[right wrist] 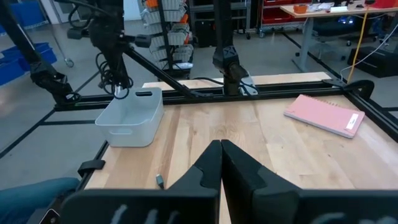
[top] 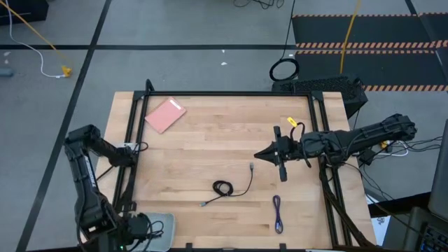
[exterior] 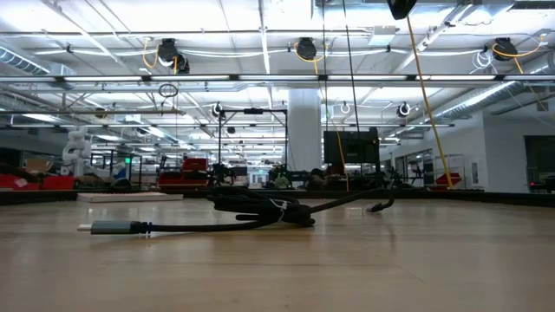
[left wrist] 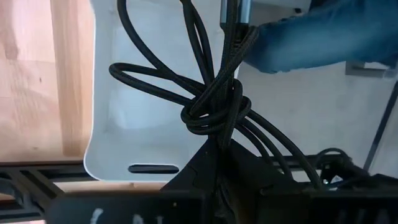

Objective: Pick and place USB-C Cables
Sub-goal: Put the left black charger cable into the white bin

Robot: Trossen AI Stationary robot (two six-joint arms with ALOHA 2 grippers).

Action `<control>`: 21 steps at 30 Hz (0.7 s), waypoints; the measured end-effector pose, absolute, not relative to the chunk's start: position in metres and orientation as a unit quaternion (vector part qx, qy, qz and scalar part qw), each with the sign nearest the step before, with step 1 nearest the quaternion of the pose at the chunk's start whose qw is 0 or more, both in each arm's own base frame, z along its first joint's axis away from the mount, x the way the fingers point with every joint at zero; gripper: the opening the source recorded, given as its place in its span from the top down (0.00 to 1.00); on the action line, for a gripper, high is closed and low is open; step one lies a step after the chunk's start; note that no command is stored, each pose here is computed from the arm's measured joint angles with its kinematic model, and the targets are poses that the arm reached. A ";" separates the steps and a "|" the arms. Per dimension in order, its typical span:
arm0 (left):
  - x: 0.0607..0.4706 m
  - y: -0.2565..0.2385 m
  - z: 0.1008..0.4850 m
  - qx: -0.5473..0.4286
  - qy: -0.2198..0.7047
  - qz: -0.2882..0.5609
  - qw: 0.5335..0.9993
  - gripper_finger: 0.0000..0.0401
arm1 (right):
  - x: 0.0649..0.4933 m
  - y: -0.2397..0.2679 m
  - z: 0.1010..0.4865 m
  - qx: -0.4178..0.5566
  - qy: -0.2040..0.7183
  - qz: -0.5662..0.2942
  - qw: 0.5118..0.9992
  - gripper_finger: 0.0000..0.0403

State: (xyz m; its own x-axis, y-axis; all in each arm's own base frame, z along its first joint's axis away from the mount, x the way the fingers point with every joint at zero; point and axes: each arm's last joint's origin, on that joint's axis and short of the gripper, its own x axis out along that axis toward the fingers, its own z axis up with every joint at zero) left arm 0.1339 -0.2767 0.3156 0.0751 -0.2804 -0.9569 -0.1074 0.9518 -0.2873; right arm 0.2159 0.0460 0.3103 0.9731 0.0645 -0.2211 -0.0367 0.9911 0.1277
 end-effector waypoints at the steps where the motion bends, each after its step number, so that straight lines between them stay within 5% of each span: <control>1: 0.134 -0.277 0.314 -0.139 0.678 -0.059 0.719 0.94 | 0.216 0.046 0.310 0.062 0.113 0.025 0.991 1.00; 21: 0.145 -0.284 0.281 0.031 0.687 -0.073 0.722 0.94 | 0.215 0.046 0.308 0.057 0.124 0.025 0.990 1.00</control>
State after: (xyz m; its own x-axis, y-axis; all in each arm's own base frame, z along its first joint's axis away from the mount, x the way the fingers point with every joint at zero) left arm 0.1451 -0.2844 0.2813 0.0450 -0.0639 -0.9969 0.1479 0.9874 -0.0566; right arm 0.2154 0.0459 0.3080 0.9679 0.0635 -0.2433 -0.0353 0.9923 0.1189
